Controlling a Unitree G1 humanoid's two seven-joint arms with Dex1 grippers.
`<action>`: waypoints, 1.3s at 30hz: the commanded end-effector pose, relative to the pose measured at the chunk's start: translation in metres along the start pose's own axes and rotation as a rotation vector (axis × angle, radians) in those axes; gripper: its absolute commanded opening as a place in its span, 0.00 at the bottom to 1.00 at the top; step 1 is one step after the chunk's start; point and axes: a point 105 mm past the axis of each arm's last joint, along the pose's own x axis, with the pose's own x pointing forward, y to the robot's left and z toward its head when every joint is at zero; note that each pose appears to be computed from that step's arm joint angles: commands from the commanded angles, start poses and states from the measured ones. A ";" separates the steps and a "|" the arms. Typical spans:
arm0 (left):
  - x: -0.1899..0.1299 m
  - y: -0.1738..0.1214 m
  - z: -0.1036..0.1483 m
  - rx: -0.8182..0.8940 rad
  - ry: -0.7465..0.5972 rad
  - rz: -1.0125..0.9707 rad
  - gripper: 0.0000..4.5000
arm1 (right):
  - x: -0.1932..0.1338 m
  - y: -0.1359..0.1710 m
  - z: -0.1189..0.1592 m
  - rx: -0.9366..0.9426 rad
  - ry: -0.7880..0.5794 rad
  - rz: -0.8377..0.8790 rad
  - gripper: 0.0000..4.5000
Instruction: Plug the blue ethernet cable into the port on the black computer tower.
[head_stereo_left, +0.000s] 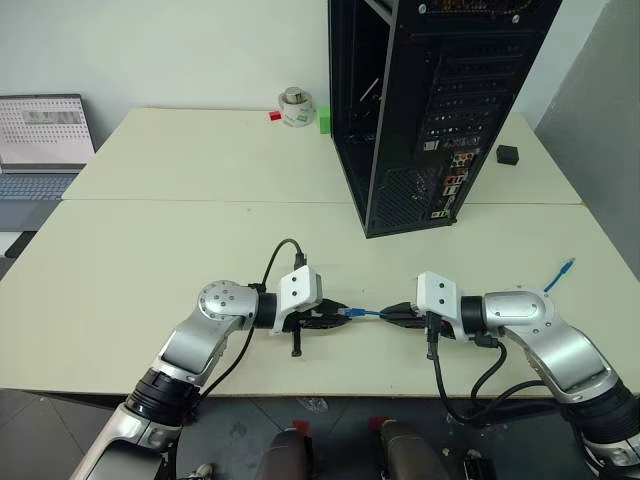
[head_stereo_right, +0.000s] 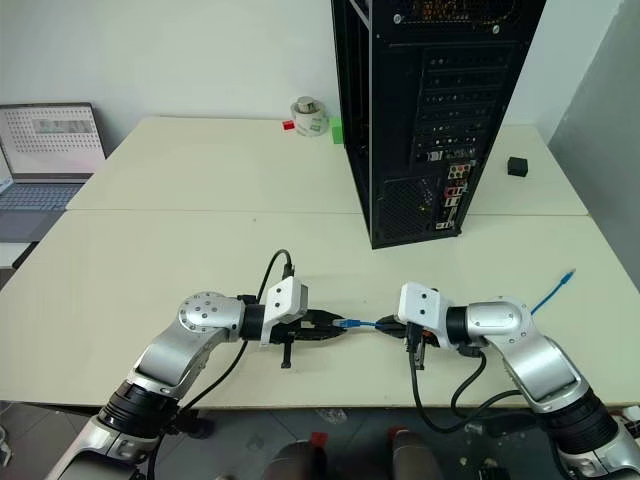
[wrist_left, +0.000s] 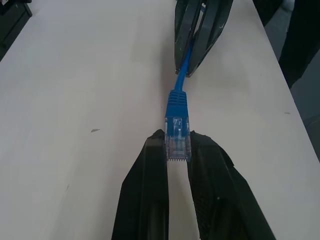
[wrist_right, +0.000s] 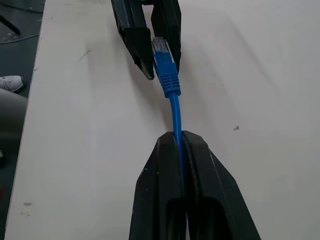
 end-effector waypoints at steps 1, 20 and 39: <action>-0.002 0.001 0.006 0.076 -0.012 -0.001 0.07 | -0.003 0.001 0.013 -0.043 -0.025 0.029 0.21; -0.005 0.001 0.030 1.011 -0.214 0.203 0.07 | -0.024 -0.008 0.034 0.466 -0.263 -0.007 0.82; -0.006 0.010 0.032 1.114 -0.234 0.287 0.07 | -0.003 -0.005 0.046 0.592 -0.348 0.031 0.62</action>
